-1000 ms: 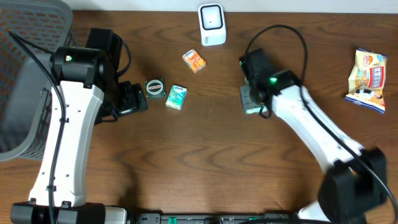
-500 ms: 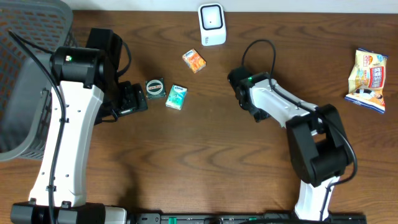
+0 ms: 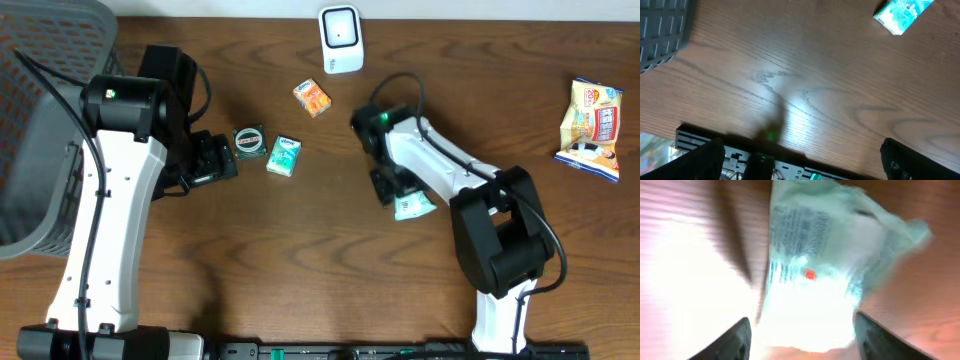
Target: Scan the item barcode
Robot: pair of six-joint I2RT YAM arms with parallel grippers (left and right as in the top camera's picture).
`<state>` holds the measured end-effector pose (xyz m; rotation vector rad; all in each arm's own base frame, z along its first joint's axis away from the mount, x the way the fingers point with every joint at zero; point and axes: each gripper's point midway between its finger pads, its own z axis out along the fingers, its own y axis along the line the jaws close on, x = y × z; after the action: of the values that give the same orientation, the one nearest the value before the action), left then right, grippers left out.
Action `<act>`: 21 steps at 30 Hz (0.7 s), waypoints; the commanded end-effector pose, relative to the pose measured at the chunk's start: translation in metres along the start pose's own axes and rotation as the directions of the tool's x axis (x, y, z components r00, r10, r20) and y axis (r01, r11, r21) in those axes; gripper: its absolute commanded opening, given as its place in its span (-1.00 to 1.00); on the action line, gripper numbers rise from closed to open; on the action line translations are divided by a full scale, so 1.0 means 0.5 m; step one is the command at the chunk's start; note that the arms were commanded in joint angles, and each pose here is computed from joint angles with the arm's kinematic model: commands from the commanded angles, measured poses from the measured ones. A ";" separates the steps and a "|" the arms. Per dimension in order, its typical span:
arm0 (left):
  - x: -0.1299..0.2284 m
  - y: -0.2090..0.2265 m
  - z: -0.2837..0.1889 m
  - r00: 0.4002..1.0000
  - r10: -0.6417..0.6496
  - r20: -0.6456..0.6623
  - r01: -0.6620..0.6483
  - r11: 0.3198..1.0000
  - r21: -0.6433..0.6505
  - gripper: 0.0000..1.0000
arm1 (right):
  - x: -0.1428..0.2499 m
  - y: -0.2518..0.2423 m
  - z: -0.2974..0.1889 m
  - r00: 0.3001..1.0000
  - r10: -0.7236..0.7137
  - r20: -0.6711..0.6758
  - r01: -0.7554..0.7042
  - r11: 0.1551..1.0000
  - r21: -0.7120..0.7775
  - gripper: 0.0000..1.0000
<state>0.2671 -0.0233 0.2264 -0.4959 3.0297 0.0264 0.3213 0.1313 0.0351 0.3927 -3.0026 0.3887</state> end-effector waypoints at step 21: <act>-0.002 0.005 0.002 1.000 -0.004 -0.001 0.004 1.000 -0.015 0.95 | -0.040 -0.048 -0.070 0.996 -0.073 0.047 0.087 0.890 -0.447 0.71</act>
<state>0.2672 -0.0233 0.2264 -0.4959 3.0293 0.0262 0.3549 0.1141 0.0726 0.3582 -3.0220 -0.0026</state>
